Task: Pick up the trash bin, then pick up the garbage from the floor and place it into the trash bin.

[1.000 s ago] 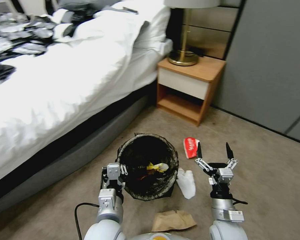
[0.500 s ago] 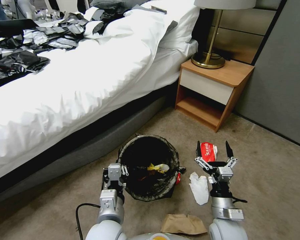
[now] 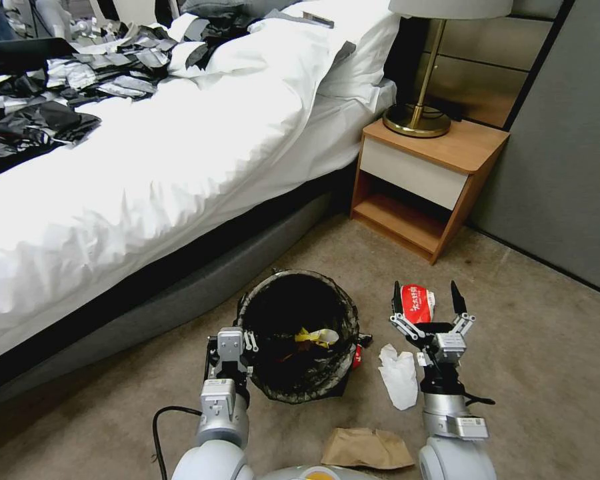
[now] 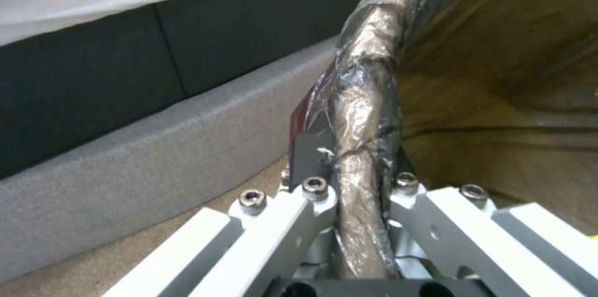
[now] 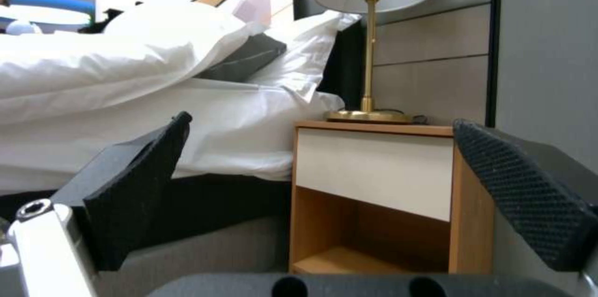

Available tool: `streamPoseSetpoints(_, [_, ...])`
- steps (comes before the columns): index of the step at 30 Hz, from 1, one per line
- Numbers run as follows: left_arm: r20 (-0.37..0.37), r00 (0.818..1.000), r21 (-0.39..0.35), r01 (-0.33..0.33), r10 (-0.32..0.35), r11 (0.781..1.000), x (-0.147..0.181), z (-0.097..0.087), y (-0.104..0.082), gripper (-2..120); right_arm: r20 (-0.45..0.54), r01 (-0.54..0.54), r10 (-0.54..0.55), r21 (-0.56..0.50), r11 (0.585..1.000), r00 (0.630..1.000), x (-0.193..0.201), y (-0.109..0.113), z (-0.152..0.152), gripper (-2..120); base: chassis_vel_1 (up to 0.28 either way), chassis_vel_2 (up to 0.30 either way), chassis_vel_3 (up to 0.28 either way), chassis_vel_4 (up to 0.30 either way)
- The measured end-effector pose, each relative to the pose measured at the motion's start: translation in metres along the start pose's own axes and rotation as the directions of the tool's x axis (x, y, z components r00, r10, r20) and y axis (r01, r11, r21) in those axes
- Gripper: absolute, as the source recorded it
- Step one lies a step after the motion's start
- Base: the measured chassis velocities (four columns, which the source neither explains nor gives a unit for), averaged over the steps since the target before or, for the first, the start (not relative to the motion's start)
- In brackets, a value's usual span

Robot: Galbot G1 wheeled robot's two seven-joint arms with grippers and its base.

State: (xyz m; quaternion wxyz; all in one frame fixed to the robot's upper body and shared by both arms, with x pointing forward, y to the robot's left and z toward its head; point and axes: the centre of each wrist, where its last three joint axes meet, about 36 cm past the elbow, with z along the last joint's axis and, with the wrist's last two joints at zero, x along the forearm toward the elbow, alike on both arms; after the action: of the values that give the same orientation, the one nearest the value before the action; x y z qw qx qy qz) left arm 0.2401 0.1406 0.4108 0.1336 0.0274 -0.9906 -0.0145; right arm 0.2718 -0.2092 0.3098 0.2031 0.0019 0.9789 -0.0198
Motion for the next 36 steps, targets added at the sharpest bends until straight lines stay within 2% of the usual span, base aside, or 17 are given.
streamPoseSetpoints(36, [-0.001,1.0,-0.002,0.001,-0.001,1.0,0.0009,0.0003,-0.0003,0,-0.002,-0.006,0.006,0.0,1.0,1.0,0.0012,-0.0001,0.002,100,0.0,0.0,0.0,0.0])
